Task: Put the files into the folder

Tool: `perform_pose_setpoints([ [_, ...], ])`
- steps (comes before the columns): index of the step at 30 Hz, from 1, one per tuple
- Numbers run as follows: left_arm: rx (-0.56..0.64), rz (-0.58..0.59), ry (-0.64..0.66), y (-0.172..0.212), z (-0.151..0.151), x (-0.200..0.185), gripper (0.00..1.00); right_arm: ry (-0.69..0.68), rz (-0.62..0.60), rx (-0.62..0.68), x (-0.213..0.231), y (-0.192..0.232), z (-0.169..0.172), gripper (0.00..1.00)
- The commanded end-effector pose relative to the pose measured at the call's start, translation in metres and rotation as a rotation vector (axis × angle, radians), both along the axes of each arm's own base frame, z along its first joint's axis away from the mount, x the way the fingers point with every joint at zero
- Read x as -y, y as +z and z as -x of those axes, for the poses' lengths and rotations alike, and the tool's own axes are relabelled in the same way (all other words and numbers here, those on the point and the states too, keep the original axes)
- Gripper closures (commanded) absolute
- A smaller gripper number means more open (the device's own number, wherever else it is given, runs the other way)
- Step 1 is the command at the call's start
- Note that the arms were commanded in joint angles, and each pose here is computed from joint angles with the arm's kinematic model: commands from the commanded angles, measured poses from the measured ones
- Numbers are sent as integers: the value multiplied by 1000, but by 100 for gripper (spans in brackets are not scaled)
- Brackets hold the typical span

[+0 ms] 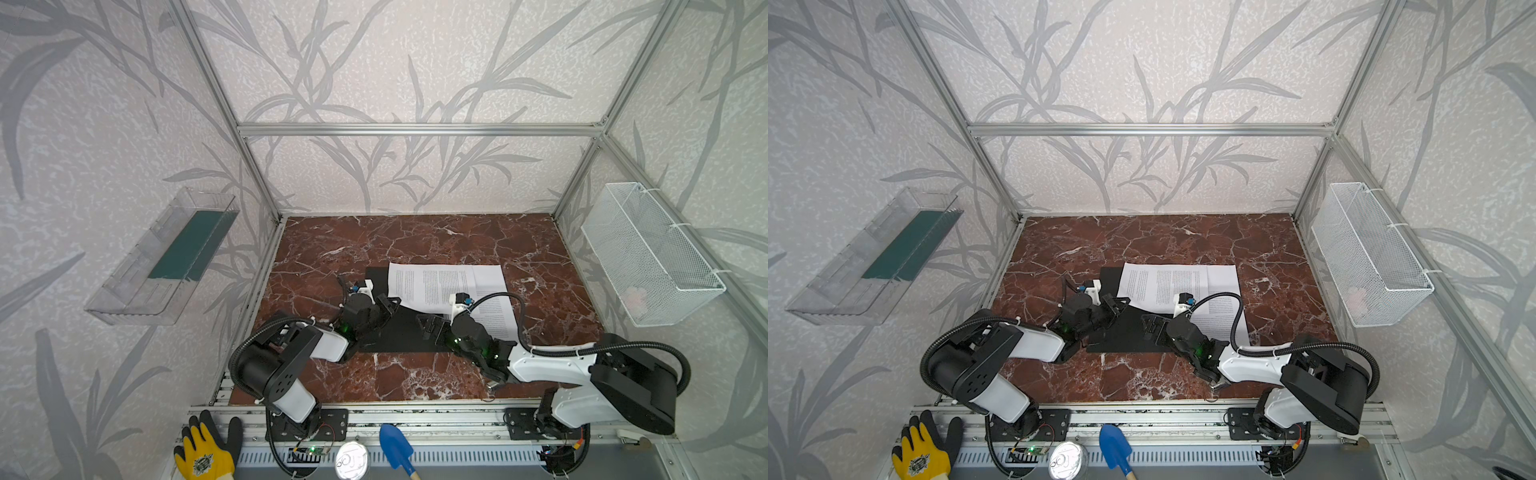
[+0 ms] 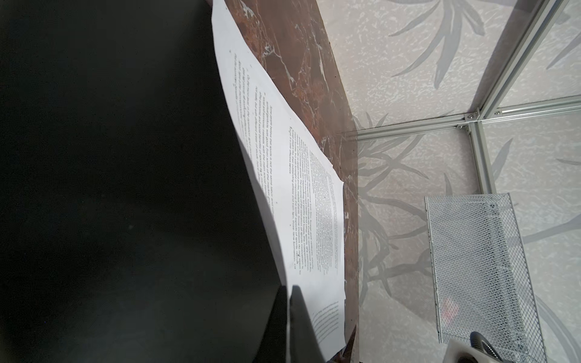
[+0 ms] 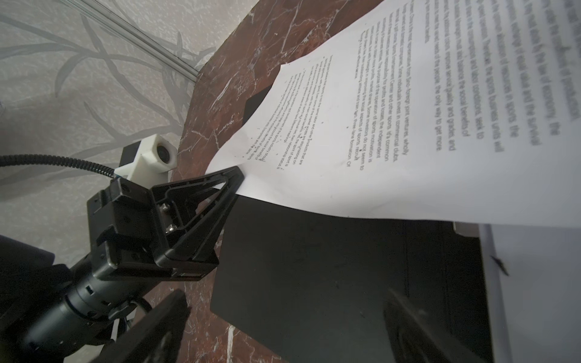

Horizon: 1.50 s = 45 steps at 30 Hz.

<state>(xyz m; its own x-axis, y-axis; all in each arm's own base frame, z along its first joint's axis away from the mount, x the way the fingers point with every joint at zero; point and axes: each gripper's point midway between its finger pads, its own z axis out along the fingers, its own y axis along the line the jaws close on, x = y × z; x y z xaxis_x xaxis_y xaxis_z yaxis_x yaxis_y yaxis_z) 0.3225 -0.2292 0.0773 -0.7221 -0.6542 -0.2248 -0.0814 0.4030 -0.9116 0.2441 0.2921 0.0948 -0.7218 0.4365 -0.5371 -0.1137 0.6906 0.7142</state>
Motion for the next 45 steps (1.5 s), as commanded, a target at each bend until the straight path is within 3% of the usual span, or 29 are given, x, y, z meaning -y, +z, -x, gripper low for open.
perform_pose_setpoints([
  [1,16,98,-15,10,0,7,100,-73,-46,20,5,2,-7,4],
  [9,-1,156,-33,6,0,13,100,-163,-72,9,10,-1,-18,6],
  [18,8,174,-42,10,1,15,100,-229,-230,8,-3,-3,-34,14],
  [22,4,171,-45,8,2,16,100,-244,-299,40,-9,2,-42,21],
  [29,-1,181,-45,6,1,17,100,-294,-352,66,-10,-5,-51,43],
  [37,-9,185,-47,2,2,18,100,-348,-399,83,-7,-8,-59,46],
  [45,-9,186,-41,1,1,17,100,-391,-424,90,4,-12,-63,64],
])
